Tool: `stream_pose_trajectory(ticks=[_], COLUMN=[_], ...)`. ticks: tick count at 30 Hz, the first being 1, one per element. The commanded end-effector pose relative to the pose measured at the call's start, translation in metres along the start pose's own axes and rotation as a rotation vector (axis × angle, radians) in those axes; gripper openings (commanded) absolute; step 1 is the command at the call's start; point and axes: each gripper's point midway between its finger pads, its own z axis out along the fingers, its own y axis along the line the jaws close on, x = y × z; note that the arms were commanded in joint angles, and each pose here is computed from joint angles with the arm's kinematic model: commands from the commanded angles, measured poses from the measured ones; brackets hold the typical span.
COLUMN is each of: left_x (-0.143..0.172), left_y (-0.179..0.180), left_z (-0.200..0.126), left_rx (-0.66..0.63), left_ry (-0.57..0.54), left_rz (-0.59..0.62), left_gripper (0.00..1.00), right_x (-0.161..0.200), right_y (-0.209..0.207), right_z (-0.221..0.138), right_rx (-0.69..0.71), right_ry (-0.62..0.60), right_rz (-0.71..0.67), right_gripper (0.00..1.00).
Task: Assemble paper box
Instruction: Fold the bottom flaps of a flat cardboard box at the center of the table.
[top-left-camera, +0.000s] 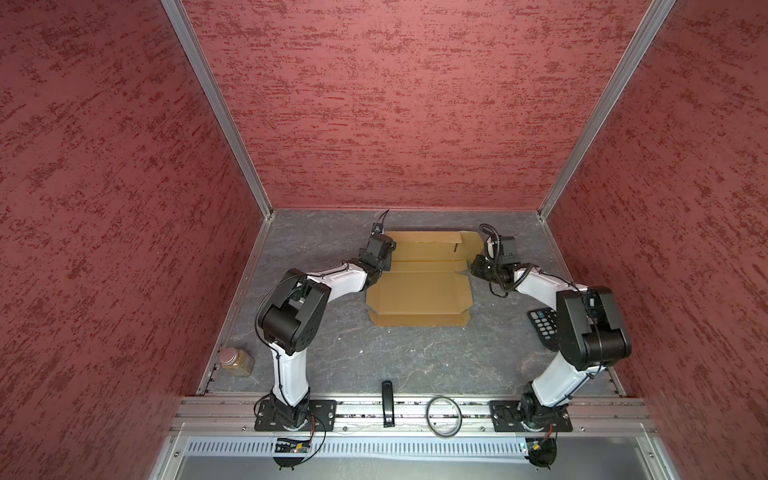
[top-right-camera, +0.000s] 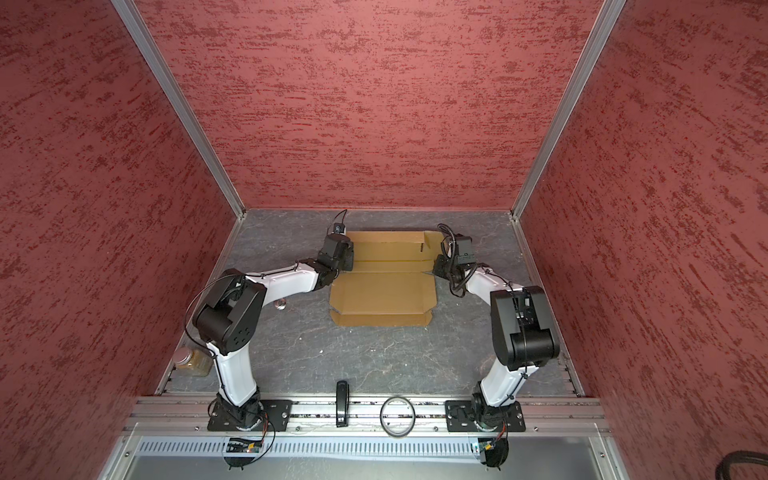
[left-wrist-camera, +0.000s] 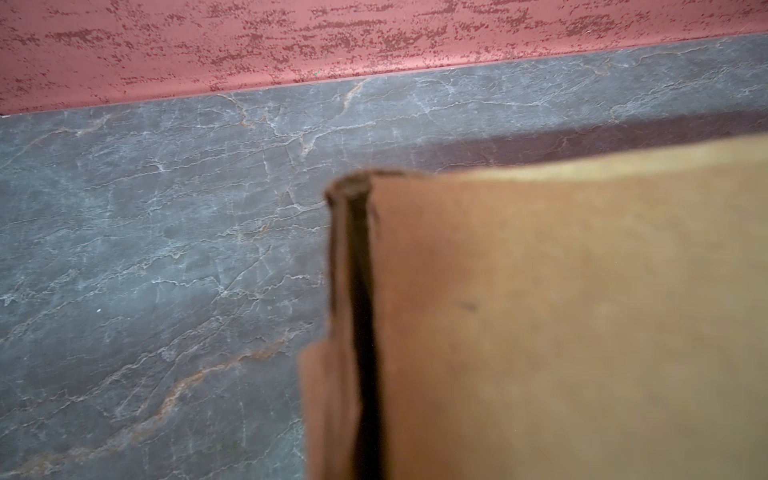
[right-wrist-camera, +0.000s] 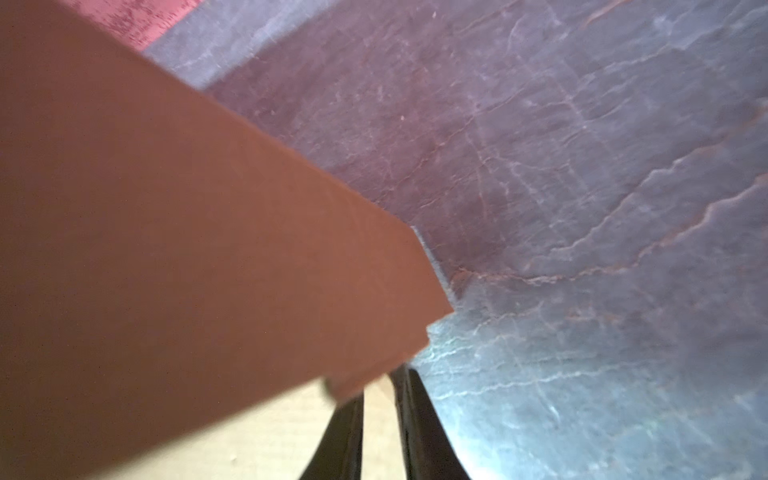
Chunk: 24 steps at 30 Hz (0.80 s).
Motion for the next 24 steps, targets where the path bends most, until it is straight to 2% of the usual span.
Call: stream_pose_trajectory(ticks=[1, 6, 11, 17, 24], left_x=[0.002, 0.001, 0.001, 0.003, 0.002], left_y=[-0.001, -0.002, -0.002, -0.002, -0.001], left_z=[-0.002, -0.002, -0.004, -0.003, -0.003], left_rx=[0.002, 0.005, 0.005, 0.005, 0.004], left_ry=[0.019, 0.018, 0.016, 0.019, 0.018], left_rz=[0.006, 0.005, 0.004, 0.004, 0.004], left_gripper=[0.0, 0.0, 0.0, 0.0, 0.0], right_x=[-0.003, -0.002, 0.001, 0.004, 0.008], right_y=[0.013, 0.02, 0.022, 0.026, 0.026], right_z=[-0.011, -0.011, -0.001, 0.002, 0.012], right_rx=[-0.038, -0.046, -0.045, -0.046, -0.034], right_ry=[-0.015, -0.014, 0.01, 0.013, 0.029], right_rz=[0.017, 0.01, 0.001, -0.007, -0.016], right_gripper=[0.2, 0.27, 0.3, 0.38, 0.43])
